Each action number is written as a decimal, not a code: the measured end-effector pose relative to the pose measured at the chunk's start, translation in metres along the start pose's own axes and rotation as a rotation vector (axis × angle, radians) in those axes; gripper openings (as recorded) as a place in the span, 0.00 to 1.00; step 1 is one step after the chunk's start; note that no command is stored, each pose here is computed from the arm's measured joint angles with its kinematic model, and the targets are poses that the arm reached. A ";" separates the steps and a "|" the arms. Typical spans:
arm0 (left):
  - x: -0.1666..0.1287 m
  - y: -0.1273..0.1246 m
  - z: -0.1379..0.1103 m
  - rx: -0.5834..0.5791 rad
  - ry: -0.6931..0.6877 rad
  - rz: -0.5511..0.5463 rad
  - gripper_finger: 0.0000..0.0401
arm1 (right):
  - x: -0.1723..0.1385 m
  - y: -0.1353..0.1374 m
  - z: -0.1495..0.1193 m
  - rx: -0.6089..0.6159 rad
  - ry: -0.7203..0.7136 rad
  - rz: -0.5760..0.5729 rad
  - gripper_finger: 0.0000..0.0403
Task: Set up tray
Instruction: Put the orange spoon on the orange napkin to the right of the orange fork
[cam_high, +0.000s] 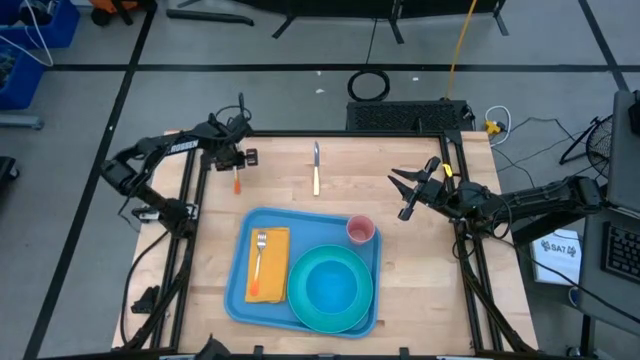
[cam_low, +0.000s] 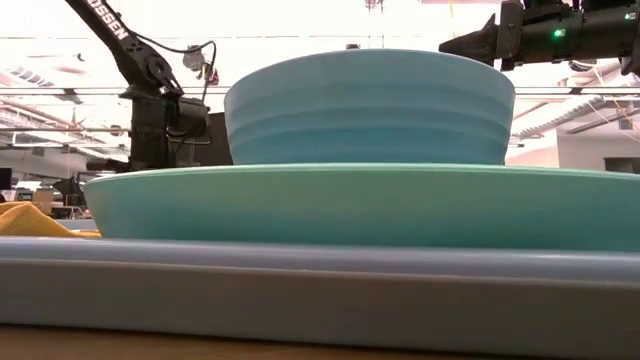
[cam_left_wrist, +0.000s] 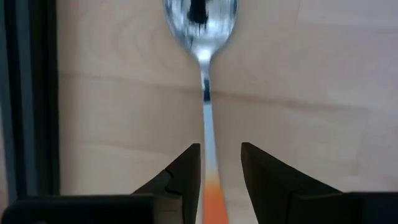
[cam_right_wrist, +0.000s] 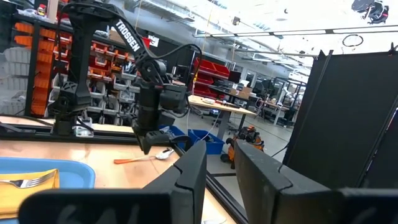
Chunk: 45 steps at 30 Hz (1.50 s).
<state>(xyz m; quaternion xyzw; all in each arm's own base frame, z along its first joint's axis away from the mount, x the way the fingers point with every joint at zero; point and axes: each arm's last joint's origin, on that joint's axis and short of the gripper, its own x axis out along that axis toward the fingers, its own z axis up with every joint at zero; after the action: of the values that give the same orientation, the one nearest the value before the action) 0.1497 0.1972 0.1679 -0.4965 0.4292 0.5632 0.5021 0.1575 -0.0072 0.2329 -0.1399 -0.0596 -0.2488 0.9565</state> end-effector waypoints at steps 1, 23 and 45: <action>0.000 0.001 0.002 -0.007 -0.008 -0.009 0.30 | 0.000 0.000 0.000 0.000 0.000 0.000 0.19; 0.012 0.002 0.012 -0.025 -0.030 0.020 0.30 | 0.000 0.000 0.001 0.004 -0.007 -0.002 0.19; 0.039 -0.011 0.004 0.015 0.043 0.107 0.26 | 0.000 0.000 0.000 0.000 0.000 0.001 0.19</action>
<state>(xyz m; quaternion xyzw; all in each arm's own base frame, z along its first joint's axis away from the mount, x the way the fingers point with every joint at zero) 0.1597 0.2075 0.1300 -0.4813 0.4699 0.5751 0.4655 0.1575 -0.0070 0.2329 -0.1399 -0.0595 -0.2482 0.9567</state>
